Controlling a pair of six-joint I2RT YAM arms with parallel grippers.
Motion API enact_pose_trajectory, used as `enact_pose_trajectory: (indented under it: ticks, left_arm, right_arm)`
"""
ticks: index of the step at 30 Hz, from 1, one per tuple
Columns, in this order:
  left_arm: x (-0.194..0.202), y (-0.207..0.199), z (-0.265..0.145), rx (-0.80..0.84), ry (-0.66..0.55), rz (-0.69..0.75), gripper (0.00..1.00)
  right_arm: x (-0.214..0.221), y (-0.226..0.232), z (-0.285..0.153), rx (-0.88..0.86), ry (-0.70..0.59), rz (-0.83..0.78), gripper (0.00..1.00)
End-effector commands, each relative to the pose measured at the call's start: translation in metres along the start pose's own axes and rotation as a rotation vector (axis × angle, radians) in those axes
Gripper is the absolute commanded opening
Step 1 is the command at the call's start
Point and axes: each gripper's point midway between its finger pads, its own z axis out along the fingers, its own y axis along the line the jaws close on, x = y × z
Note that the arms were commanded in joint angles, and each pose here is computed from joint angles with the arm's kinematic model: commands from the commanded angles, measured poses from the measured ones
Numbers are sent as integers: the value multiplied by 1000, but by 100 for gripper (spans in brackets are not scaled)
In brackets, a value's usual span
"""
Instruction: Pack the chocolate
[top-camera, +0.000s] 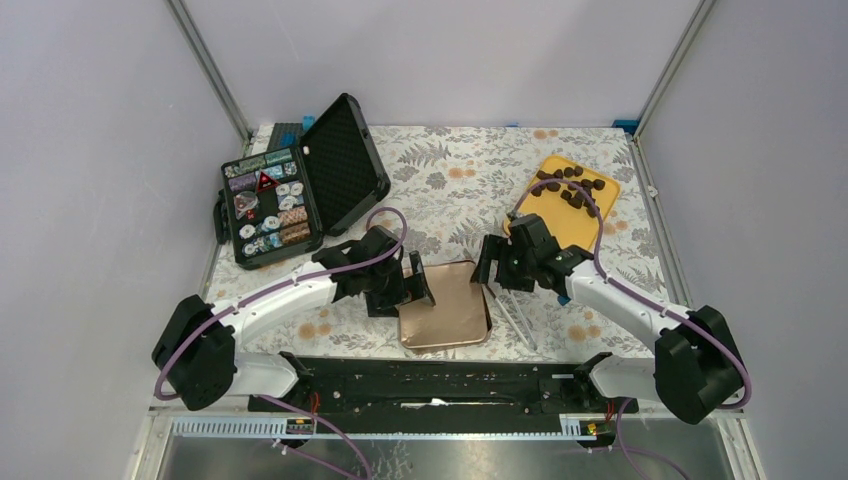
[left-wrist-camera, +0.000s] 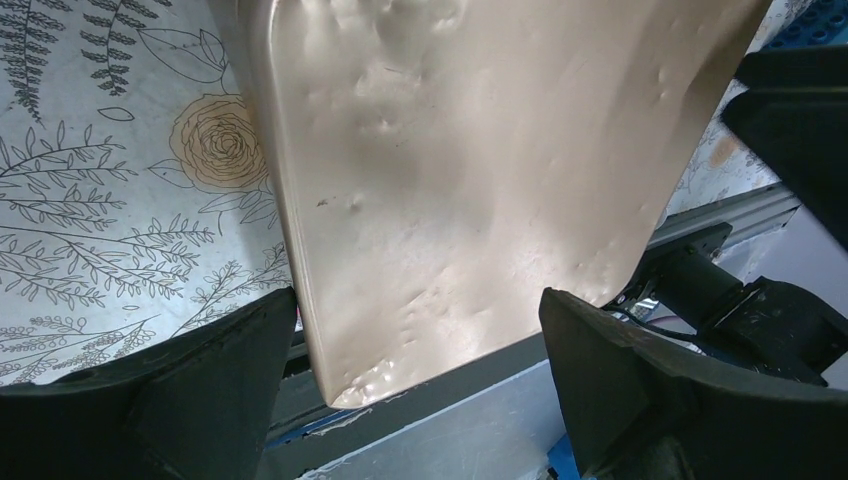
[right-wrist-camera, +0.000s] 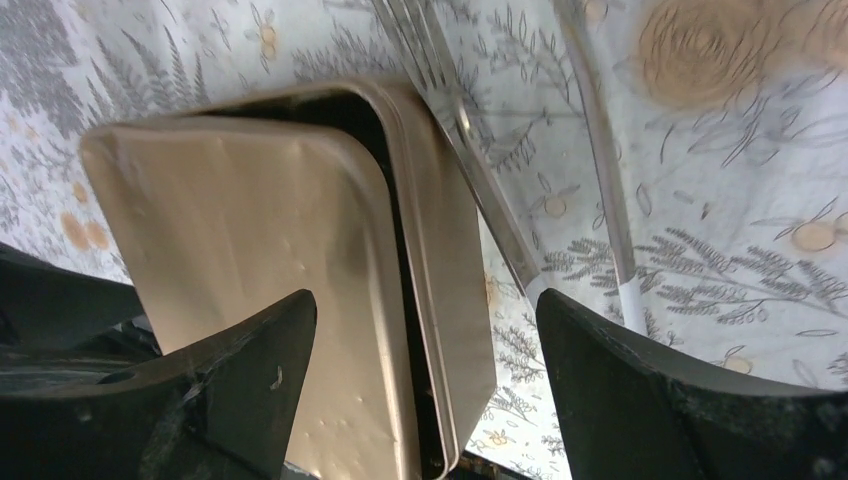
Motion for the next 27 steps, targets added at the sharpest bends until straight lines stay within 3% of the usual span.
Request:
enact_pose_trajectory:
  ticks: [1,19,22,27]
  left_arm:
    - [-4,-20,-4,71,-3,15,99]
    - [3,-28,-6,113,39,22,99]
    - [1,-26,-9,97,25,30,99]
    - [-12,-16,-25,6,-50,68,99]
  right_arm:
    - [26,18,-1,-135,86,46,88]
    - [46,26,-6,-234,135,89,87]
    - [45,20,-7,-195,125,70,87]
    - [19,2,-24,-64,1,5,87]
